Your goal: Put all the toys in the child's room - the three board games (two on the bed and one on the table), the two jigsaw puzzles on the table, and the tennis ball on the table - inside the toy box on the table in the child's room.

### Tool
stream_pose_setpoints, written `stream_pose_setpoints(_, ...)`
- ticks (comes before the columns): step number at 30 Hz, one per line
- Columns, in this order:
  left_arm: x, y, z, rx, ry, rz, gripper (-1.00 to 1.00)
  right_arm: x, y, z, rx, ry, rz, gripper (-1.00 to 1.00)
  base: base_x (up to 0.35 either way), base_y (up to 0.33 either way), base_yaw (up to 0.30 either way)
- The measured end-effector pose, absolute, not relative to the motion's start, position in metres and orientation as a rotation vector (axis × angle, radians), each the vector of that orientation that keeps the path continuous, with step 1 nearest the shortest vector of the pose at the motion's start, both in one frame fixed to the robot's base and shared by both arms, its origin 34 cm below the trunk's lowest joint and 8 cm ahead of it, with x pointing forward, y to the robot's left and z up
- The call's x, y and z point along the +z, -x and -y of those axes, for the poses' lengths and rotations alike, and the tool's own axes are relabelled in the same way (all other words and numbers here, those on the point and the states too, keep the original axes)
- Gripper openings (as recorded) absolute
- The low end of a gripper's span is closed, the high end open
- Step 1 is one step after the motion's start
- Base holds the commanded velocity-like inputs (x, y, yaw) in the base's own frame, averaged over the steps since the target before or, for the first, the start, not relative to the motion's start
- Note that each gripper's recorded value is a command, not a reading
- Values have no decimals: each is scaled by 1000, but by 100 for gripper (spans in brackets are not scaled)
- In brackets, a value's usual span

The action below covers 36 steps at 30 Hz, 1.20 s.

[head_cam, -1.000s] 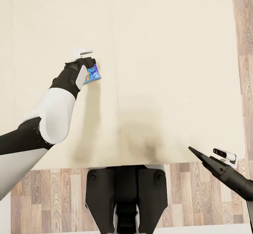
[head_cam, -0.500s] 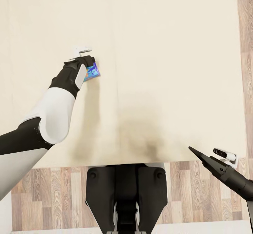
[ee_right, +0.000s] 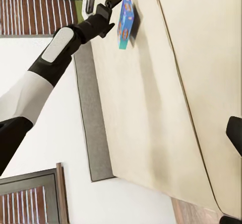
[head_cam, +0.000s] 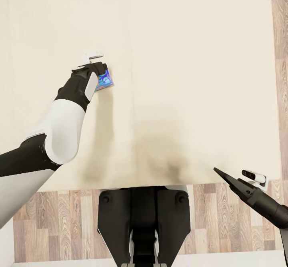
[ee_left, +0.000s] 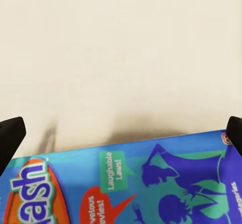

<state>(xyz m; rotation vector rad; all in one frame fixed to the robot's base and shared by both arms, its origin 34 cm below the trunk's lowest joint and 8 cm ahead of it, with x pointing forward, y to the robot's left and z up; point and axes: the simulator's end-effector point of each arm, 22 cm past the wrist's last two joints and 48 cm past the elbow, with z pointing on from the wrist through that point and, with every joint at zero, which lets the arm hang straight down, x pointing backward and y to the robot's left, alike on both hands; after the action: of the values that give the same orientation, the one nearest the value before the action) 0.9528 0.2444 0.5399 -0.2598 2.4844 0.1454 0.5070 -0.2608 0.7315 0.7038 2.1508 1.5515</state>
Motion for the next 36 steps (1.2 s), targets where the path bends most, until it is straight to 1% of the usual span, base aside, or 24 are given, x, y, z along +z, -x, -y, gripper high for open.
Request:
stream_pose_setpoints(9, 540, -953, -245, 146, 259, -2484, 100, 730, -507, 262, 1534, -685, -2152, 100, -10, 0, 0)
stream_pose_setpoints(18, 540, -953, -245, 148, 257, -2485, 100, 730, -507, 262, 1534, -685, -2152, 100, -155, 0, 0)
stream_pose_setpoints(36, 540, -953, -245, 150, 254, -2485, 100, 730, -507, 262, 1533, -685, -2152, 100, -6, 0, 0)
